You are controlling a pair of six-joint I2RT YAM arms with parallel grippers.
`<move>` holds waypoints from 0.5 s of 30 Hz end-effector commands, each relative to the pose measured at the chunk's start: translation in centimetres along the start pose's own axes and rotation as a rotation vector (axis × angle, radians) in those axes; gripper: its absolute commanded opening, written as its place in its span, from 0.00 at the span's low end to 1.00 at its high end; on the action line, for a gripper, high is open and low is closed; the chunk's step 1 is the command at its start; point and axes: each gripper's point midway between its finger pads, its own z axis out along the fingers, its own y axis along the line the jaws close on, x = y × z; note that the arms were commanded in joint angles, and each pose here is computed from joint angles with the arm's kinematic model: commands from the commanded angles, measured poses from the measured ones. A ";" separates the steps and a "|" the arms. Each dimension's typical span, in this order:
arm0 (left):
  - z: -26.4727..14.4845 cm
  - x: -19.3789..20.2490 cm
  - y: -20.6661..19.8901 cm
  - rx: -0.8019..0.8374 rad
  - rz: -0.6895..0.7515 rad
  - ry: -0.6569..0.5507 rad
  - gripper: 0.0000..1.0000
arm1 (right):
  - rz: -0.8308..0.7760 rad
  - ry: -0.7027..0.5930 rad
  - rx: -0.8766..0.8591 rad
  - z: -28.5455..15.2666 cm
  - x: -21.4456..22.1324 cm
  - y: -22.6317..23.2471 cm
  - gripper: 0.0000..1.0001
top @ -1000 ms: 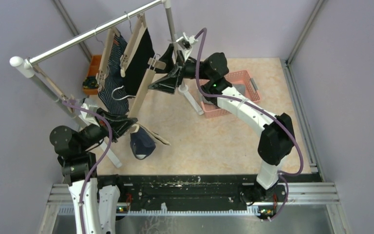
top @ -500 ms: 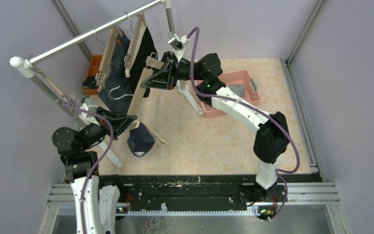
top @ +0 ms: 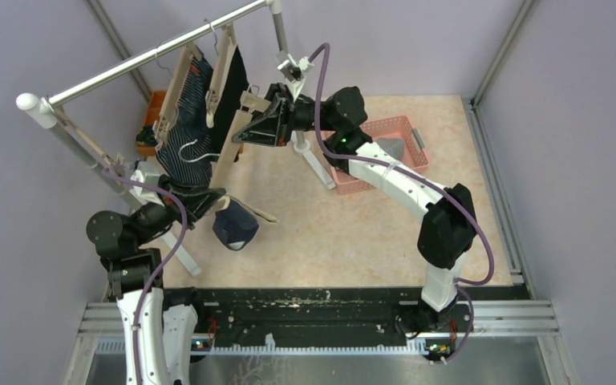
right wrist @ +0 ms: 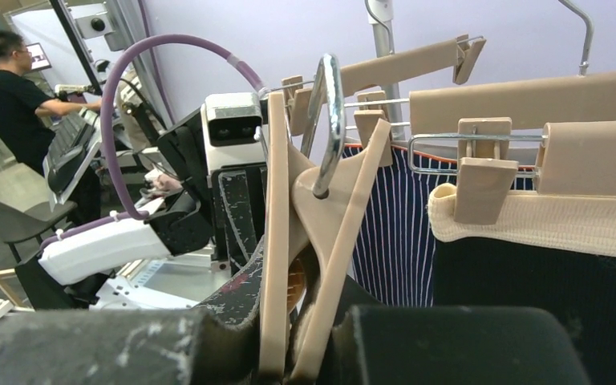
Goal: Remove the underwear clipped to the hanger
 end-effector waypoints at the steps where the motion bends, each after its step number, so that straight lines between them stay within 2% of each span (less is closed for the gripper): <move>1: 0.3 -1.1 0.7 -0.033 0.001 -0.052 0.13 | -0.148 -0.059 -0.036 1.0 -2.3 1.2 0.00; 3: 0.3 -1.5 0.7 -0.033 0.002 -0.067 0.21 | -0.155 -0.066 -0.037 0.9 -2.4 1.3 0.00; 6: 0.4 -2.0 0.6 -0.029 0.006 -0.089 0.37 | -0.162 -0.075 -0.038 0.9 -2.5 1.4 0.00; 8: 0.4 -2.3 0.5 -0.034 0.012 -0.100 0.44 | -0.163 -0.076 -0.033 0.9 -2.6 1.4 0.00; 11: 0.3 -2.7 0.4 -0.041 0.028 -0.107 0.51 | -0.170 -0.077 -0.029 0.9 -2.7 1.4 0.00; 15: 0.0 -2.6 0.5 -0.082 0.064 -0.069 0.55 | -0.174 -0.082 -0.021 0.8 -3.0 1.3 0.00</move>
